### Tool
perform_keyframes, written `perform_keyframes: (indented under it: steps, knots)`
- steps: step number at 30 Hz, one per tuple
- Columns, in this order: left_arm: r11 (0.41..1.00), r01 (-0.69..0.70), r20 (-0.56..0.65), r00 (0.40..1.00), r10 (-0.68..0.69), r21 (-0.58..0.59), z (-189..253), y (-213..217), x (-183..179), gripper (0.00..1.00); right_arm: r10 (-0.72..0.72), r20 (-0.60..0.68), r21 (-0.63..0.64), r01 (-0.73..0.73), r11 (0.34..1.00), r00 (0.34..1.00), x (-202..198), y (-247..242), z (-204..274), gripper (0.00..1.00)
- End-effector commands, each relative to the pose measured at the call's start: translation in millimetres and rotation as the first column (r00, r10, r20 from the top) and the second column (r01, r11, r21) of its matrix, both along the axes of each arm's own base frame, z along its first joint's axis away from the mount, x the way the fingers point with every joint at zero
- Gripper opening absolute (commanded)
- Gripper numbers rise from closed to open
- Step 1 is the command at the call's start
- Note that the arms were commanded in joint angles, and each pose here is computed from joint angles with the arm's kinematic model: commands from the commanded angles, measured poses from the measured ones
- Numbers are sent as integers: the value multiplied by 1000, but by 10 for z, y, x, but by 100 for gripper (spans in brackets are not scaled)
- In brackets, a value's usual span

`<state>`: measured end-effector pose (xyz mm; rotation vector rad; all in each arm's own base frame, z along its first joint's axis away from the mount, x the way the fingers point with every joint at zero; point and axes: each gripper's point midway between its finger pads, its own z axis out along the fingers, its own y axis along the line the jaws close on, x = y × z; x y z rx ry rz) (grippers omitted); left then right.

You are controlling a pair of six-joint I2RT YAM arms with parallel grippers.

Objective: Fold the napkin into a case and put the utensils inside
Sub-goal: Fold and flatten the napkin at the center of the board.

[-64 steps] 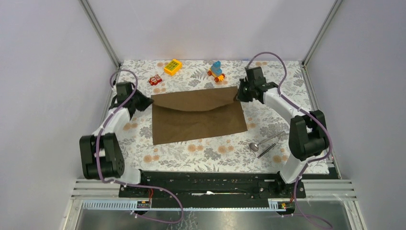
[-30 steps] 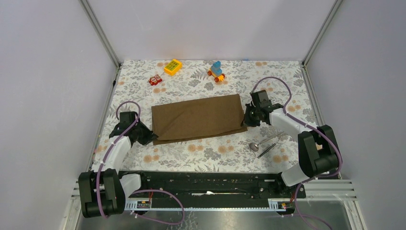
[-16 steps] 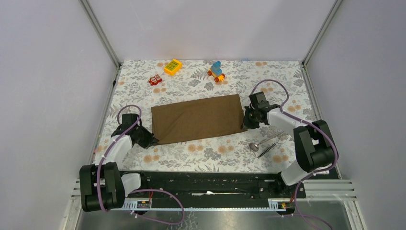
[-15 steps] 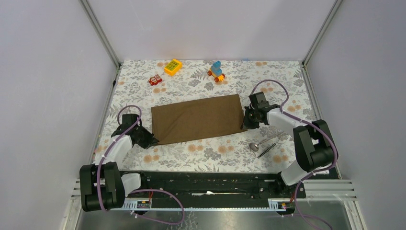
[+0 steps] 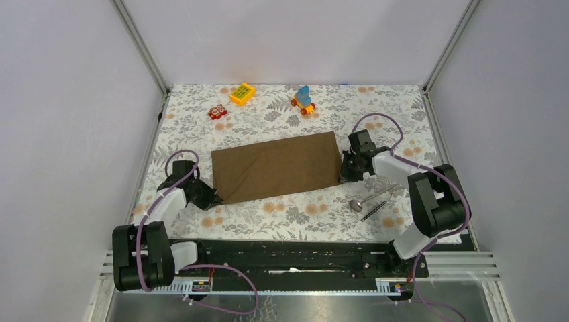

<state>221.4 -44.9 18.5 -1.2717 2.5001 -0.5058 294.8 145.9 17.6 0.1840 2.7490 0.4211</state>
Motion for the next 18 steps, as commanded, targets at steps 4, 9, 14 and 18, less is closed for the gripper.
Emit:
perform_keyframes:
  steps: [4, 9, 14, 18]
  knots:
    - [999, -18, -10, 1000, 18, 27, -24, 48, 0, 0, -5, 17, -23, 6, 1000, 1000, 75, -42, -26, 0]
    - [999, -14, -22, 1000, 15, 31, -34, 41, -16, 1, -5, 17, -21, 5, 1000, 1000, 91, -35, -26, 0]
    - [998, -16, -14, 1000, 17, 57, 5, 82, 16, 4, -1, 25, -13, 2, 1000, 1000, 116, -16, 9, 0]
    - [998, -18, -12, 1000, 19, 65, 69, 98, 22, 14, 13, 29, -15, -12, 1000, 999, 138, -7, 65, 9]
